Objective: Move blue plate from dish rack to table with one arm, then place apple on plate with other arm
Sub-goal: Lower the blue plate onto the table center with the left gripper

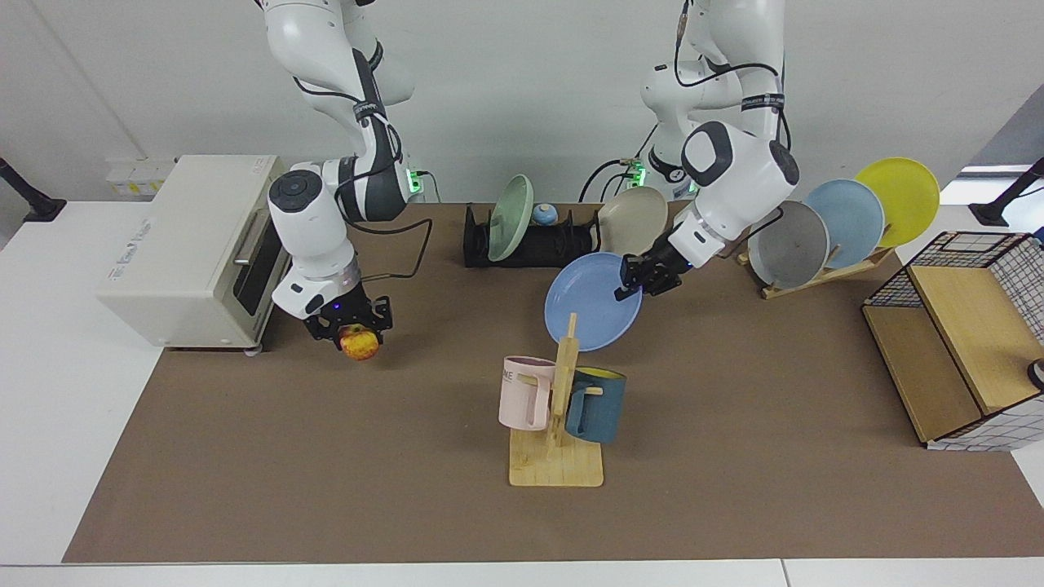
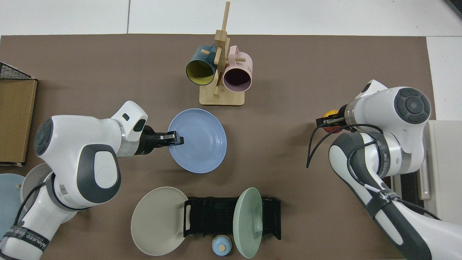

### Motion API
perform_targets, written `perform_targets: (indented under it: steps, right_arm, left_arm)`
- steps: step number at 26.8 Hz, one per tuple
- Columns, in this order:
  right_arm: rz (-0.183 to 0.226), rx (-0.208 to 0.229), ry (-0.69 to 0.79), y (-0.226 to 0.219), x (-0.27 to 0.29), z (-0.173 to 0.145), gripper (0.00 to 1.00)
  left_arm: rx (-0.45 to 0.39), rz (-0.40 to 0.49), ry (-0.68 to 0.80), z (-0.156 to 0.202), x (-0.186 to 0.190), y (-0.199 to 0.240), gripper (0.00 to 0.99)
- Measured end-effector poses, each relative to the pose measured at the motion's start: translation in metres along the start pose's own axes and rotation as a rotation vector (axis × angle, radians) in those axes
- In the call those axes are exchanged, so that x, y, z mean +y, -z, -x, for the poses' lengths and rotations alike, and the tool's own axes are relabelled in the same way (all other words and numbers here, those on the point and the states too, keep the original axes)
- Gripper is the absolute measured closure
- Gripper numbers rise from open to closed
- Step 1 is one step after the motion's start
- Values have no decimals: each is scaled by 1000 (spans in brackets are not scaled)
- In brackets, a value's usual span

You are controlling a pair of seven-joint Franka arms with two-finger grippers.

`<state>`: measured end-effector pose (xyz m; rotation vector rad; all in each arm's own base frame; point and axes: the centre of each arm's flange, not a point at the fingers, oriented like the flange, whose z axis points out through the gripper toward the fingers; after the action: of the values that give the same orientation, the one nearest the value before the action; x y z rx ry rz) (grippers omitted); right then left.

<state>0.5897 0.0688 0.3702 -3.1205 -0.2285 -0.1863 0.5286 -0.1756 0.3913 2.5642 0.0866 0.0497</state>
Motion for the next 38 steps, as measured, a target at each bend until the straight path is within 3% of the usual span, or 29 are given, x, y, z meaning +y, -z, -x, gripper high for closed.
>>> perform_targets:
  steps: [12, 23, 26, 28, 30, 31, 33, 34, 36, 37, 38]
  right_arm:
    - [-29, 19, -108, -17, -123, 19, 269]
    - [-15, 18, -130, -26, -114, 22, 269]
    - [-16, 19, -128, -26, -116, 22, 269]
    - [-18, 22, -129, -25, -119, 22, 269]
    - [-19, 24, -129, -24, -122, 22, 269]
    - [-20, 26, -128, -24, -125, 22, 269]
    - [-23, 30, -130, -22, -129, 22, 269]
    - [-25, 34, -133, -21, -131, 21, 269]
    - [-28, 41, -141, -18, -133, 19, 269]
    - [-29, 45, -148, -16, -134, 18, 269]
    - [-31, 47, -157, -15, -136, 18, 269]
  left_arm:
    - [-42, 32, -104, 3, 22, -45, 859]
    - [-22, 12, -130, 17, 44, -101, 850]
    - [-26, 12, -136, 20, 52, -105, 762]
    - [-29, 8, -149, 25, 61, -109, 586]
    - [-26, 0, -158, 27, 67, -111, 507]
    - [-22, -6, -160, 27, 71, -111, 405]
    - [-10, -24, -164, 24, 76, -108, 326]
    - [-1, -37, -166, 21, 79, -105, 220]
    - [21, -61, -167, 14, 84, -97, 141]
    - [36, -73, -167, 9, 88, -91, 35]
    - [47, -80, -166, 5, 91, -86, 0]
